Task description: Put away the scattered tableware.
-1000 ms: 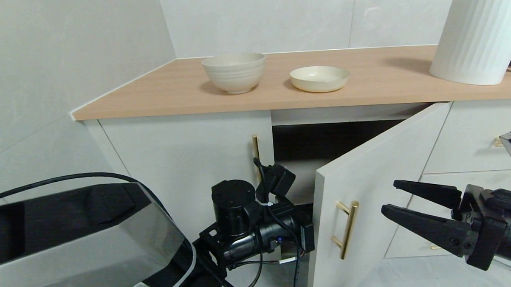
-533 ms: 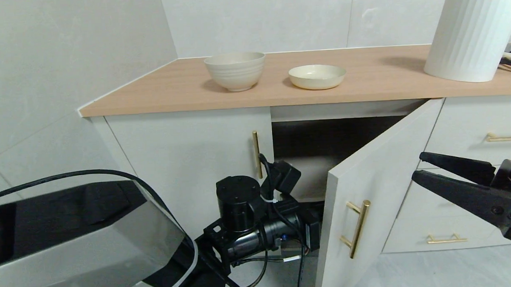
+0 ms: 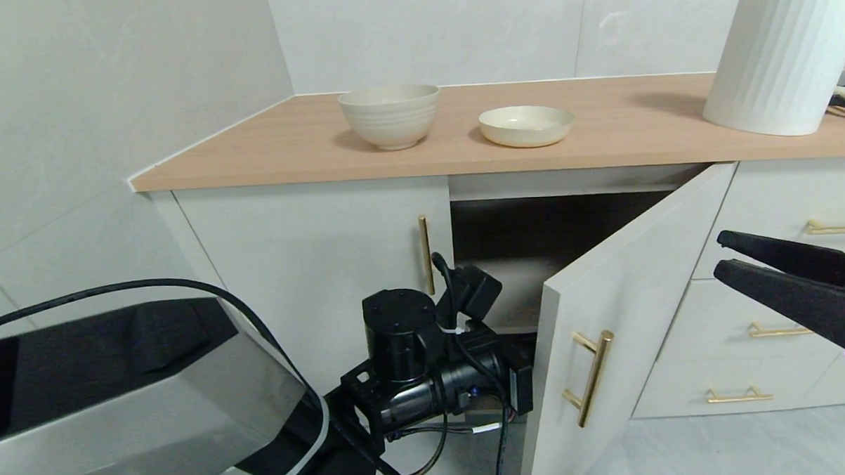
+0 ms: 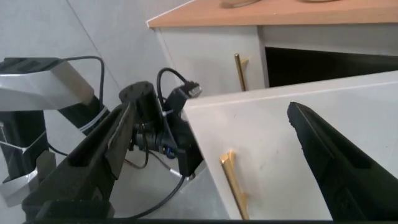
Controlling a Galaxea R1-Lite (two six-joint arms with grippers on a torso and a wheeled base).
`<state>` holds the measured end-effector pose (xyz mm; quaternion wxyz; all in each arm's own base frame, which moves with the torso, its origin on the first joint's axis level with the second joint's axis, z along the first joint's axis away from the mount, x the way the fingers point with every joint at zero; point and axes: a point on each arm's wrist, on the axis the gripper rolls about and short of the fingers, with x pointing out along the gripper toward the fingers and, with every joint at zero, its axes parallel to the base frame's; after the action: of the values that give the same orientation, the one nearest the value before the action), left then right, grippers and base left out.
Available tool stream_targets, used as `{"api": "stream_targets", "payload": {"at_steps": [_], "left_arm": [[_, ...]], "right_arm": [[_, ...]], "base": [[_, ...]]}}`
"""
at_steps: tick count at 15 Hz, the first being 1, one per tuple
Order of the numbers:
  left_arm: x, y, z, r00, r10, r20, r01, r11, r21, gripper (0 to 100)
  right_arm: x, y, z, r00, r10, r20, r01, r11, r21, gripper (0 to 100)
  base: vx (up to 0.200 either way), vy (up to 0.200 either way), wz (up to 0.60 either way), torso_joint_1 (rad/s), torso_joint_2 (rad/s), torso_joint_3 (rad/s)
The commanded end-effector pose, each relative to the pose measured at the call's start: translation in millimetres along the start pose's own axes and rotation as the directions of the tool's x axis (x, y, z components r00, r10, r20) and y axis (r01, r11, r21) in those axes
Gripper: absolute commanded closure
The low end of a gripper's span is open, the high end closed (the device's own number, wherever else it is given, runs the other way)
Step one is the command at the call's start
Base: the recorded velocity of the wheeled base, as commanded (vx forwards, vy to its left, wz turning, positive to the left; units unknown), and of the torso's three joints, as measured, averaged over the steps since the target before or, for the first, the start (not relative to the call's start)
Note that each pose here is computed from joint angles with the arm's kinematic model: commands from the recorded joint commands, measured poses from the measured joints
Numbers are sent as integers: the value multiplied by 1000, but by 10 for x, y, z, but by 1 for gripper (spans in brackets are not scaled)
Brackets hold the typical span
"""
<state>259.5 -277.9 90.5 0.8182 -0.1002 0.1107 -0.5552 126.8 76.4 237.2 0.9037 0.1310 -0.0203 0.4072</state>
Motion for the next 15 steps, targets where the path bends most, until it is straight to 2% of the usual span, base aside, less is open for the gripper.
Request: {"api": "stream_targets", "payload": {"at_steps": [1, 3, 7, 9, 11, 13, 15], "left_arm": [[4, -48, 13, 1000, -12, -6, 12, 1000, -1, 100], [57, -32, 15, 1000, -15, -1, 15, 1000, 2, 100], [160, -4, 72, 1000, -18, 6, 19, 999, -41, 100], [199, -6, 117, 1000, -19, 1, 19, 999, -47, 100], [242, -166, 142, 998, -57, 0, 56, 998, -42, 100], [327, -480, 81, 991, -133, -21, 132, 990, -44, 100], [453, -881, 24, 971, -235, -38, 232, 971, -55, 100]], "right_arm": [[-7, 5, 10, 1000, 1, 5, -1, 1000, -2, 0], [-7, 5, 10, 1000, 1, 5, -1, 1000, -2, 0], [-26, 14, 25, 1000, 2, 14, -2, 1000, -5, 0], [-24, 21, 52, 1000, 5, 24, -5, 1000, -9, 0], [-35, 50, 141, 998, 15, 57, -14, 1000, -20, 0], [-57, 96, 277, 996, 25, 87, -22, 999, -31, 0], [-115, 176, 467, 991, 43, 125, -38, 998, -47, 0]], "base": [[-200, 0, 0, 7, 12, -7], [0, 0, 0, 0, 0, 0], [0, 0, 0, 0, 0, 0], [0, 0, 0, 0, 0, 0], [0, 0, 0, 0, 0, 0], [0, 0, 0, 0, 0, 0], [0, 0, 0, 0, 0, 0]]}}
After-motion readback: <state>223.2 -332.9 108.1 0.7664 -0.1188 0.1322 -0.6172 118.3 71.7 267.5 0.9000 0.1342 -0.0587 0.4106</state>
